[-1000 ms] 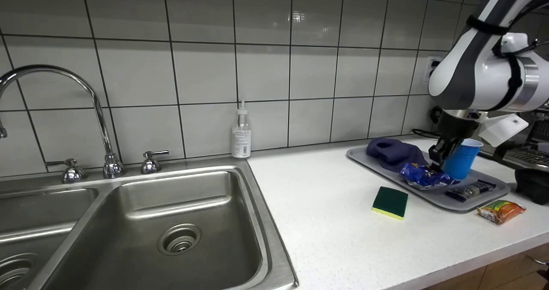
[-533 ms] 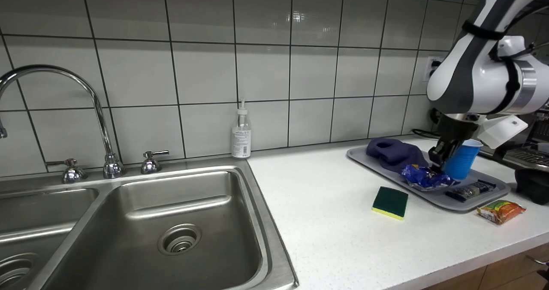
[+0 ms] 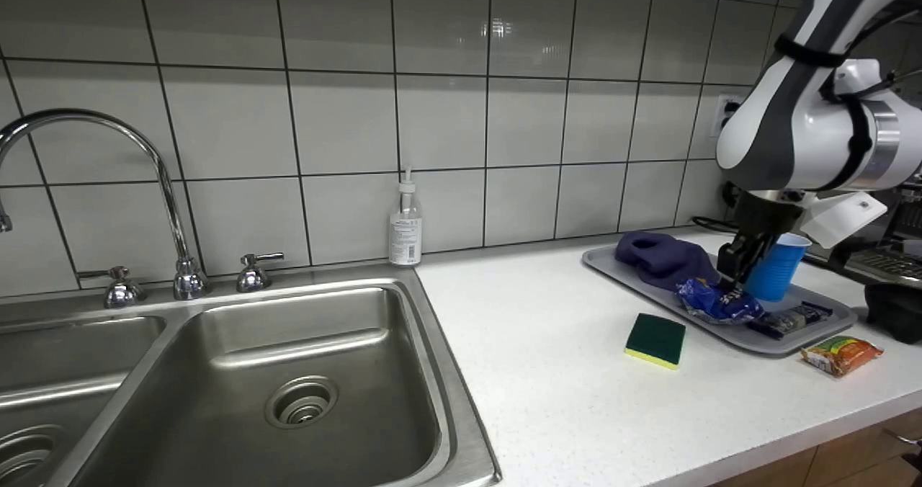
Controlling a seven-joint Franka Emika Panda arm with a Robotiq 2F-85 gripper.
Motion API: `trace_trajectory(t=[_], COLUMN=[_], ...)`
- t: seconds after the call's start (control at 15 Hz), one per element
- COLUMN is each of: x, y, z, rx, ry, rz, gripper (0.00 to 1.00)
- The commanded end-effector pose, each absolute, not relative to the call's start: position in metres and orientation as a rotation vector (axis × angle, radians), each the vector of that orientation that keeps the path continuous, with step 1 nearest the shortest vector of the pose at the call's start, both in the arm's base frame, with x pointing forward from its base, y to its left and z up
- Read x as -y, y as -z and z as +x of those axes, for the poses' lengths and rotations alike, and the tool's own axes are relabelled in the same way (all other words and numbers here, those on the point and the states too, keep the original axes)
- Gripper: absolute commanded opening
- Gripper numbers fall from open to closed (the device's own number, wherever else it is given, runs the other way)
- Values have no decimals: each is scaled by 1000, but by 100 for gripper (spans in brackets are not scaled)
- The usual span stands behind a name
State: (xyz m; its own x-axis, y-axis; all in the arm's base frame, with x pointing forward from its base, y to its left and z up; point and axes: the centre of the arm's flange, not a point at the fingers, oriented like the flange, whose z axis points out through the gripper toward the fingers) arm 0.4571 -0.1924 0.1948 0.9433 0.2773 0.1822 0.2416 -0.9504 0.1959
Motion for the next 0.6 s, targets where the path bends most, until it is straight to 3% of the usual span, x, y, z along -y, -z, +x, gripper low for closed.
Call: trace_trajectory(t=[0.0, 0.27, 0.53], x=[188, 180, 167], y=[-204, -214, -228], z=[463, 459, 457], rx=[-376, -390, -412], ry=[-338, -348, -345], rz=[2933, 2941, 2957], gripper=[72, 100, 100])
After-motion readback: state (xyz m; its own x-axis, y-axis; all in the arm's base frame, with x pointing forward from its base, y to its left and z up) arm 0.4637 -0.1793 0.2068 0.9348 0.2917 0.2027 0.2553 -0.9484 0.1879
